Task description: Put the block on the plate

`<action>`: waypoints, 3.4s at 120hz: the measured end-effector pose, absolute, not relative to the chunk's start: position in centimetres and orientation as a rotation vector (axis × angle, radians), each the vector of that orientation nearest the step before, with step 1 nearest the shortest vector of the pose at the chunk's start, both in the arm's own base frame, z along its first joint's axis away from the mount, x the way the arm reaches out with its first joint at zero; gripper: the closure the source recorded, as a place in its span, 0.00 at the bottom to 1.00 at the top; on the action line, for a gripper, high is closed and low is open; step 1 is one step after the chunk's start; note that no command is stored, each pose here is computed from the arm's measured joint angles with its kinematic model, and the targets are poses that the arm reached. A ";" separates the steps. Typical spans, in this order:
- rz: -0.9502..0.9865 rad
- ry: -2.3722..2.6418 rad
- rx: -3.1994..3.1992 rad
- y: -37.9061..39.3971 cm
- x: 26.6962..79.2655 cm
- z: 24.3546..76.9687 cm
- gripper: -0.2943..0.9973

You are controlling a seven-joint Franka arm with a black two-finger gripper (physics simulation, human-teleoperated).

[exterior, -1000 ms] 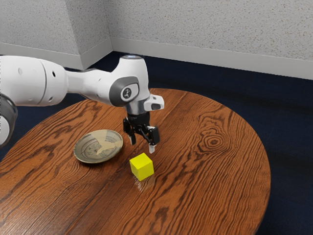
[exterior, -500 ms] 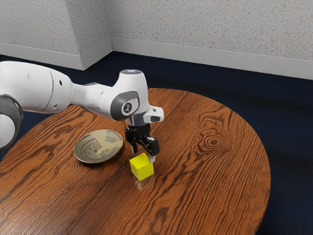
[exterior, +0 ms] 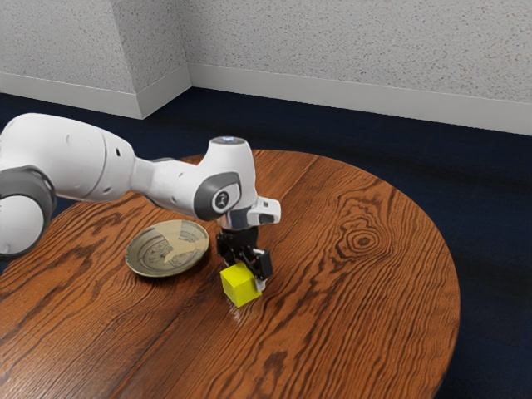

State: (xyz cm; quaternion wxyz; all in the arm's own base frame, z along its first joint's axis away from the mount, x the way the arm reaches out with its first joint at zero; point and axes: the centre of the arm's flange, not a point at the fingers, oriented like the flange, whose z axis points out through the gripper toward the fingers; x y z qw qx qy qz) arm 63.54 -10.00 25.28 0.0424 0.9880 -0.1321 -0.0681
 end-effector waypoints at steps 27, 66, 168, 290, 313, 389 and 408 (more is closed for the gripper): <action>-0.189 -0.412 3.021 -10.0 63.6 25.5 0.25; -0.195 -0.413 3.016 -10.0 61.9 25.4 0.26; -0.060 -0.437 3.048 -9.3 61.8 34.9 0.48; -0.212 -0.017 3.209 12.4 61.1 32.1 0.47; -0.211 -0.010 3.219 13.4 62.8 30.8 0.47; -0.097 -0.065 3.223 12.8 64.1 35.6 0.26; 0.033 -0.095 3.211 11.3 62.9 44.2 0.25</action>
